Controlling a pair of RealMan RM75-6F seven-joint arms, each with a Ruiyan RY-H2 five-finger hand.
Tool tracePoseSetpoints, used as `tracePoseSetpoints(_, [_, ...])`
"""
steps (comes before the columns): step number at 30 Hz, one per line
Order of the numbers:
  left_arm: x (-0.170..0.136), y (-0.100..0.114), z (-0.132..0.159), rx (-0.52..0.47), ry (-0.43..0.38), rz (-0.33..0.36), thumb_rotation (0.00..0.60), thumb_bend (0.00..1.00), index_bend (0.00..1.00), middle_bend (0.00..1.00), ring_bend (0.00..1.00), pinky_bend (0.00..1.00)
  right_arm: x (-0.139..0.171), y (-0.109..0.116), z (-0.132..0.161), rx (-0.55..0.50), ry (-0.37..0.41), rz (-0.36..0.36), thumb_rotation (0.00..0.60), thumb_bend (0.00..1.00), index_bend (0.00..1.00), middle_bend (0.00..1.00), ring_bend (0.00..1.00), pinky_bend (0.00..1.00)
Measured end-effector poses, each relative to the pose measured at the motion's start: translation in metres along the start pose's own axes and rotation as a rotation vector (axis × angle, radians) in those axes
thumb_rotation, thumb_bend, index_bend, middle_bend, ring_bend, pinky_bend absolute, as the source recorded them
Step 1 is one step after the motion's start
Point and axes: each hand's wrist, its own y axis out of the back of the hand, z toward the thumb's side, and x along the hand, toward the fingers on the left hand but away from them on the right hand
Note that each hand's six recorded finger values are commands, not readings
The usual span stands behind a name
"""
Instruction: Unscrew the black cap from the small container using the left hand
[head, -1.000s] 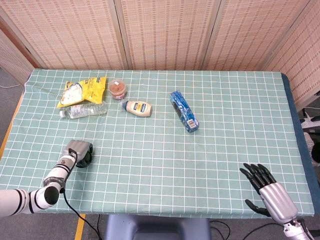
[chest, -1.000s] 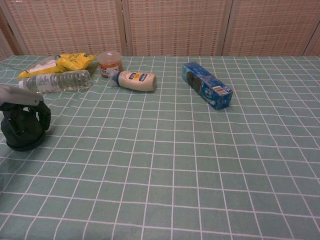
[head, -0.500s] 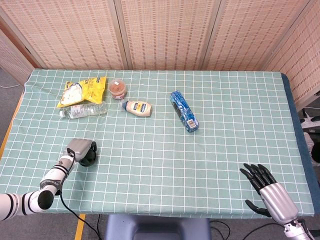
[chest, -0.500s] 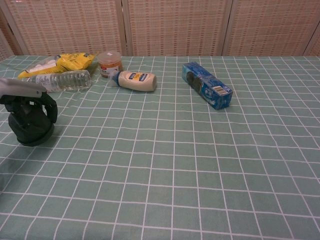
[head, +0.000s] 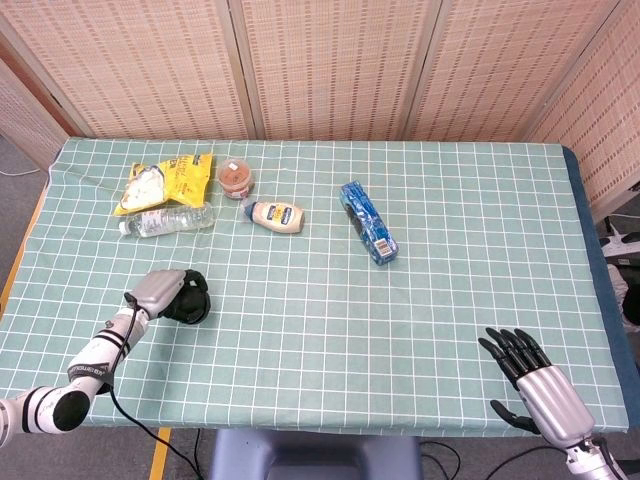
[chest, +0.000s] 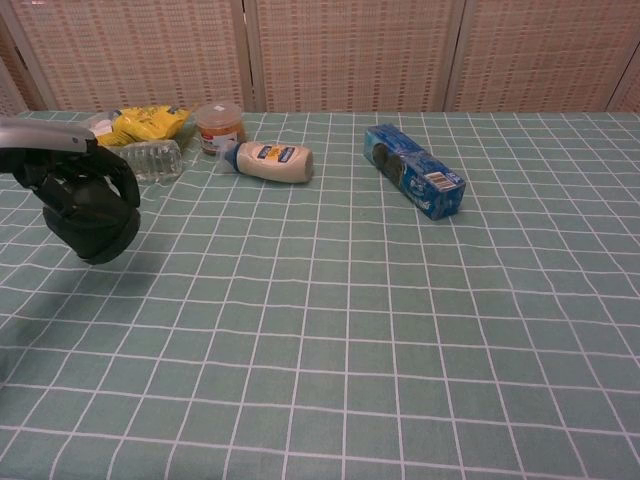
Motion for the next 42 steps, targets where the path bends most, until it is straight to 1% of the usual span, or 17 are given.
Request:
tracePoseSetpoints(2, [-0.001,0.004,0.007,-0.091,-0.038,0.016,0.600,0.40,0.56,0.54,0.50,0.73,0.000,0.000,0.000,-0.001,0.000,0.001,0.600,0.19,0.00,0.00,0.00,0.00])
tracePoseSetpoints(5, [-0.004,0.011,0.016,-0.267,-0.106,0.041,0.600,0.40,0.56,0.54,0.50,0.73,-0.001,-0.001,0.000,-0.003,0.000,0.003,0.600,0.19,0.00,0.00,0.00,0.00])
tracePoseSetpoints(8, [-0.008,0.021,0.023,-0.463,-0.178,0.065,0.600,0.40,0.56,0.54,0.50,0.72,-0.001,-0.002,0.000,-0.009,0.000,0.006,0.600,0.19,0.00,0.00,0.00,0.00])
tracePoseSetpoints(10, [-0.011,0.029,0.027,-0.611,-0.229,0.079,0.600,0.39,0.56,0.54,0.50,0.72,-0.001,-0.002,0.001,-0.015,0.001,0.009,0.600,0.19,0.00,0.00,0.00,0.00])
tracePoseSetpoints(12, [-0.015,0.037,0.028,-0.764,-0.279,0.089,0.600,0.39,0.56,0.54,0.50,0.72,-0.001,-0.003,0.001,-0.017,0.003,0.012,0.600,0.19,0.00,0.00,0.00,0.00])
tracePoseSetpoints(15, [-0.021,0.050,0.028,-0.959,-0.350,0.098,0.600,0.39,0.56,0.54,0.50,0.72,-0.002,-0.004,0.001,-0.015,0.004,0.014,0.600,0.19,0.00,0.00,0.00,0.00])
tracePoseSetpoints(18, [-0.027,0.062,0.025,-1.079,-0.414,0.100,0.600,0.39,0.56,0.54,0.50,0.72,-0.002,-0.004,0.001,-0.012,0.003,0.016,0.600,0.19,0.00,0.00,0.00,0.00])
tracePoseSetpoints(20, [-0.029,0.067,0.022,-1.097,-0.437,0.095,0.600,0.38,0.56,0.54,0.50,0.72,-0.002,-0.005,0.002,-0.011,0.004,0.018,0.600,0.19,0.00,0.00,0.00,0.00])
tracePoseSetpoints(23, [-0.030,0.067,0.013,-1.072,-0.427,0.081,0.600,0.36,0.56,0.54,0.50,0.72,-0.002,-0.005,0.002,-0.016,0.005,0.018,0.600,0.19,0.00,0.00,0.00,0.00])
tracePoseSetpoints(26, [-0.028,0.059,0.007,-1.021,-0.383,0.045,0.600,0.36,0.56,0.54,0.50,0.72,-0.002,-0.004,0.002,-0.021,0.005,0.015,0.600,0.19,0.00,0.00,0.00,0.00])
tracePoseSetpoints(30, [-0.024,0.038,-0.005,-0.884,-0.298,-0.035,0.600,0.35,0.57,0.55,0.51,0.74,-0.001,-0.003,0.002,-0.024,0.005,0.013,0.600,0.19,0.00,0.00,0.00,0.00])
tracePoseSetpoints(32, [-0.022,0.033,-0.010,-0.816,-0.258,-0.053,0.600,0.35,0.57,0.56,0.53,0.76,-0.002,-0.004,0.002,-0.022,0.005,0.015,0.600,0.19,0.00,0.00,0.00,0.00])
tracePoseSetpoints(35, [-0.019,0.025,-0.021,-0.669,-0.180,-0.076,0.600,0.37,0.59,0.58,0.54,0.78,-0.002,-0.004,0.002,-0.016,0.008,0.018,0.600,0.19,0.00,0.00,0.00,0.00])
tracePoseSetpoints(36, [-0.017,0.023,-0.026,-0.598,-0.156,-0.077,0.600,0.37,0.60,0.59,0.55,0.79,-0.001,-0.004,0.002,-0.013,0.008,0.019,0.600,0.19,0.00,0.00,0.00,0.00])
tracePoseSetpoints(38, [-0.016,0.022,-0.032,-0.480,-0.128,-0.070,0.600,0.37,0.60,0.59,0.55,0.80,-0.001,-0.004,0.001,-0.008,0.006,0.018,0.600,0.19,0.00,0.00,0.00,0.00])
tracePoseSetpoints(39, [-0.015,0.021,-0.036,-0.394,-0.113,-0.062,0.600,0.37,0.60,0.59,0.55,0.80,-0.001,-0.003,0.001,-0.009,0.006,0.017,0.600,0.19,0.00,0.00,0.00,0.00])
tracePoseSetpoints(42, [-0.013,0.019,-0.045,-0.188,-0.078,-0.039,0.600,0.37,0.60,0.59,0.55,0.79,-0.001,-0.003,0.001,-0.012,0.006,0.014,0.600,0.19,0.00,0.00,0.00,0.00])
